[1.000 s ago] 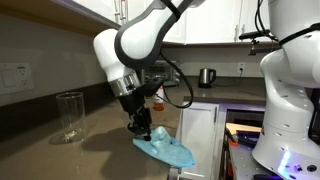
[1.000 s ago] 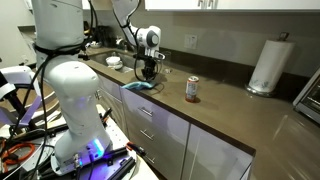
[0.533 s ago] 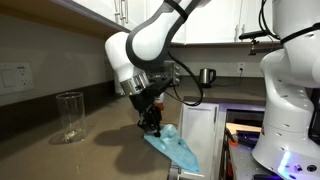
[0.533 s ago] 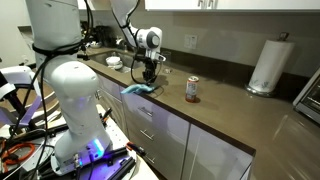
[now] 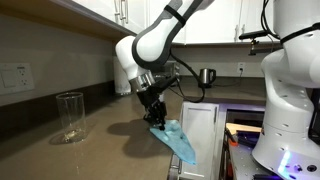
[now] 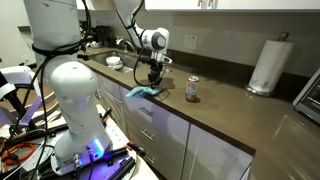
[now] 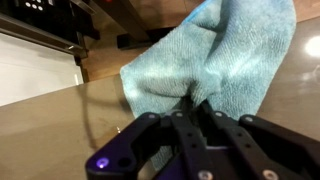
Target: Use the towel to wipe the counter
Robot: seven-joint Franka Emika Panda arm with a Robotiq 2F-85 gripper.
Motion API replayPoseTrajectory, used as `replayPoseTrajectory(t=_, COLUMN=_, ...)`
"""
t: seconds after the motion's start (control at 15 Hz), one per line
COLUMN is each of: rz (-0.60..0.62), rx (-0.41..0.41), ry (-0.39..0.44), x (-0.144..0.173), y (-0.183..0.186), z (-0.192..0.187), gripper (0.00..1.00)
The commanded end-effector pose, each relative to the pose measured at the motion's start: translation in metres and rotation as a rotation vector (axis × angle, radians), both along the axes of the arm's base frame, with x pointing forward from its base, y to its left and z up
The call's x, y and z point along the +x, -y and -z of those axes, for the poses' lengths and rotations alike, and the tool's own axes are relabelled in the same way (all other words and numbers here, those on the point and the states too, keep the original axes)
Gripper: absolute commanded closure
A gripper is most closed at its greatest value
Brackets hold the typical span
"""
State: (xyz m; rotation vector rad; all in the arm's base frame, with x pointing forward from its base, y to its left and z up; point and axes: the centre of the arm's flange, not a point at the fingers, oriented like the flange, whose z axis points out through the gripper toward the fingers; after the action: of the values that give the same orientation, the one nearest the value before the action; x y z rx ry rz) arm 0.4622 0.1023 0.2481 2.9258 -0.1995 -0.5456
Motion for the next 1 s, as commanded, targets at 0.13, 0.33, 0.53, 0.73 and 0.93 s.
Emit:
replayPoseTrajectory(t=0.13, rz=0.013, rx=-0.006, ry=-0.001, x=0.001, y=0.009, z=-0.001, gripper=0.91)
replayPoseTrajectory(t=0.33, rz=0.014, rx=-0.006, ry=-0.002, x=0.001, y=0.009, z=-0.001, gripper=0.91)
replayPoseTrajectory(t=0.53, rz=0.033, rx=-0.032, ry=-0.003, x=0.005, y=0.013, z=-0.001, gripper=0.96)
replayPoseTrajectory(t=0.73, rz=0.03, rx=-0.097, ry=0.008, x=0.01, y=0.022, z=-0.004, gripper=0.96)
replayPoseTrajectory(t=0.93, rz=0.036, rx=-0.171, ry=0.046, x=0.013, y=0.033, z=-0.007, gripper=0.95)
